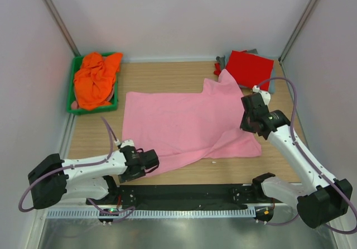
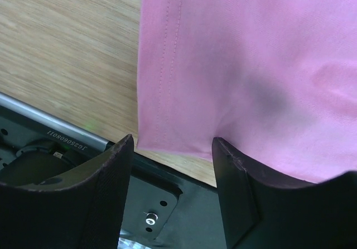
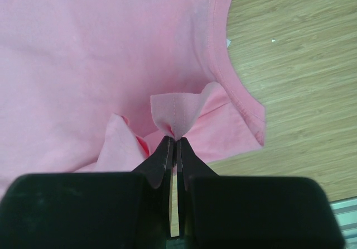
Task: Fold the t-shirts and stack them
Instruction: Fold the tshirt
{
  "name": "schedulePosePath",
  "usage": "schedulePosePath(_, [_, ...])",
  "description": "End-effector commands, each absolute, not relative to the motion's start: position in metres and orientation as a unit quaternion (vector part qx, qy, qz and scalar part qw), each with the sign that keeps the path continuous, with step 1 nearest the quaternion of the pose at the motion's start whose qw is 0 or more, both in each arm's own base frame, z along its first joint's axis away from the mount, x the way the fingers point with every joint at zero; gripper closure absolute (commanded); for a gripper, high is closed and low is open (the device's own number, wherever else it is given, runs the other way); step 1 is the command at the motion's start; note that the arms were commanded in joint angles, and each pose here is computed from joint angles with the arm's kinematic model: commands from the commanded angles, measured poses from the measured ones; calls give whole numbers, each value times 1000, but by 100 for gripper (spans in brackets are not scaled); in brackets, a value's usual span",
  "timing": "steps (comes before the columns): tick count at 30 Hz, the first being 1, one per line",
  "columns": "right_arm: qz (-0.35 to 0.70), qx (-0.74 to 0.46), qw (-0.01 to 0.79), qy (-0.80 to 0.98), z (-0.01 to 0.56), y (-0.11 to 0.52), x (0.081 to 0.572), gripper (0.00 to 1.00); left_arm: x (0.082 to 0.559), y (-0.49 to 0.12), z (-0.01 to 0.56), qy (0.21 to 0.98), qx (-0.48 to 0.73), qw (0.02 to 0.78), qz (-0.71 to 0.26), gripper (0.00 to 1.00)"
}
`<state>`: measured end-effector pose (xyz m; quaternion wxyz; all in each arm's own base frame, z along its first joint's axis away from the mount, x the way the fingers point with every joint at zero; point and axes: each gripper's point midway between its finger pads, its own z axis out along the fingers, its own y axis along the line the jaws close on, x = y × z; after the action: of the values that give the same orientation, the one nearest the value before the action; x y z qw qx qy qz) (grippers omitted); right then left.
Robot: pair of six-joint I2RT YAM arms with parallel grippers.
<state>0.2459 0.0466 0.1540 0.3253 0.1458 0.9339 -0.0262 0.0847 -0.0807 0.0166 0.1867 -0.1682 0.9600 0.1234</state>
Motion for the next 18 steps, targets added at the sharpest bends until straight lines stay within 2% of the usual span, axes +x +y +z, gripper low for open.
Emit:
schedulePosePath(1, [-22, 146, 336, 930, 156, 46, 250, 99, 94, -83, 21, 953, -184, 216, 112, 40])
schedulePosePath(2, [-22, 145, 336, 930, 156, 46, 250, 99, 95, -83, 21, 952, -183, 218, 110, 42])
schedulePosePath(3, [-21, 146, 337, 930, 156, 46, 250, 99, 96, -84, 22, 953, -181, 220, 107, 60])
schedulePosePath(6, [-18, 149, 337, 929, 158, 46, 249, 99, 97, -85, 21, 953, -177, 222, 106, 96])
schedulePosePath(8, [-16, 151, 335, 930, 158, 47, 247, 99, 97, -91, 23, 956, -175, 215, 98, 100])
schedulePosePath(15, [30, 159, 334, 929, 165, 58, 234, 99, 97, -97, 54, 960, -166, 216, 67, 99])
schedulePosePath(16, [34, 159, 334, 928, 165, 58, 233, 99, 94, -94, 52, 960, -169, 213, 65, 89])
schedulePosePath(17, [37, 160, 334, 928, 165, 59, 232, 99, 91, -95, 50, 962, -172, 207, 56, 53])
schedulePosePath(18, [39, 159, 333, 929, 165, 60, 231, 99, 89, -94, 48, 961, -178, 204, 52, 40])
